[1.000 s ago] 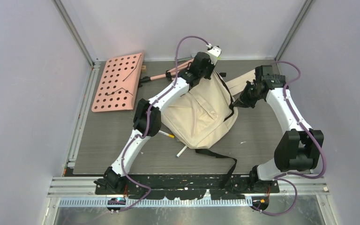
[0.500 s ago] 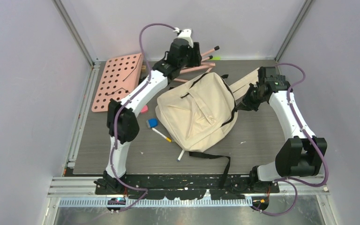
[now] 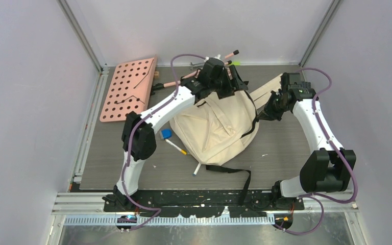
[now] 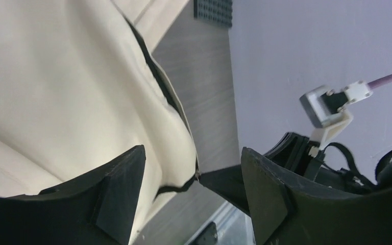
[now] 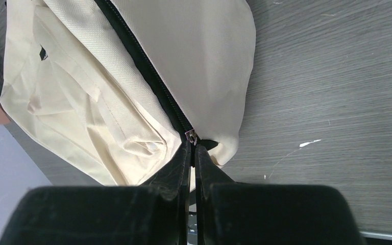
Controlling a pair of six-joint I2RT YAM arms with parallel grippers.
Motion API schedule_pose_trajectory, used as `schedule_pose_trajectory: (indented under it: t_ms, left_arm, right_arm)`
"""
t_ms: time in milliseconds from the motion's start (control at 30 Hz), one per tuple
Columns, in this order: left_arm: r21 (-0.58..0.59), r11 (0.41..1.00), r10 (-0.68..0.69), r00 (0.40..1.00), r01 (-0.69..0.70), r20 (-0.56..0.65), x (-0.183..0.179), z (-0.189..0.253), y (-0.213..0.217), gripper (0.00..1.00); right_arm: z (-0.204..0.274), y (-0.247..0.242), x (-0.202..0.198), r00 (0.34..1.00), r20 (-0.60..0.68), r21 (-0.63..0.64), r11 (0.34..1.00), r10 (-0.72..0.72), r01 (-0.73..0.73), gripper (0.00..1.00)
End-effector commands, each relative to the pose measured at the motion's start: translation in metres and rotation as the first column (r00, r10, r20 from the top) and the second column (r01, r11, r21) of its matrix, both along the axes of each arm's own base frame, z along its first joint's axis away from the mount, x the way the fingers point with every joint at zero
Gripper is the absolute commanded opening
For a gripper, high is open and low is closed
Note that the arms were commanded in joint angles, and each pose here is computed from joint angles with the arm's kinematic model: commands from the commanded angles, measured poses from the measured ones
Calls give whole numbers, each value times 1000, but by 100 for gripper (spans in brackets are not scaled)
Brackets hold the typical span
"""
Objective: Pack the student bag
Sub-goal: Zip the student bag at the center of the board.
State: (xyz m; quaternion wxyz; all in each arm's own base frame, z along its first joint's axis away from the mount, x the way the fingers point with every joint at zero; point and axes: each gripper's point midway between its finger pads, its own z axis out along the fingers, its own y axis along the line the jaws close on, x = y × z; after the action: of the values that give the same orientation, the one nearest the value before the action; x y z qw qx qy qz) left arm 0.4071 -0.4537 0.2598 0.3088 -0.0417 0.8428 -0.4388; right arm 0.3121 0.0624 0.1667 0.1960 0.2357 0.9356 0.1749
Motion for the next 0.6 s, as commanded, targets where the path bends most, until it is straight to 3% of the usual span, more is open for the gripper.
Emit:
schedule_pose_trajectory:
  t_ms: [0,300,567]
  left_arm:
    - [-57,995,-90,983,82,-160,-35,-12,-26,72]
    - [-68,989,-147,939,132,-312,-60,-52,-56,75]
    - [-93,977,-210,923,189,-324,-66,-60,-90,74]
  right_arm:
    - [20,3,9,995,101,12,1000,16,-17,1]
    - [16,2,16,994,110,3,1000,18,-18,1]
    - [22,0,23,991,130,-8,1000,22,-21,1]
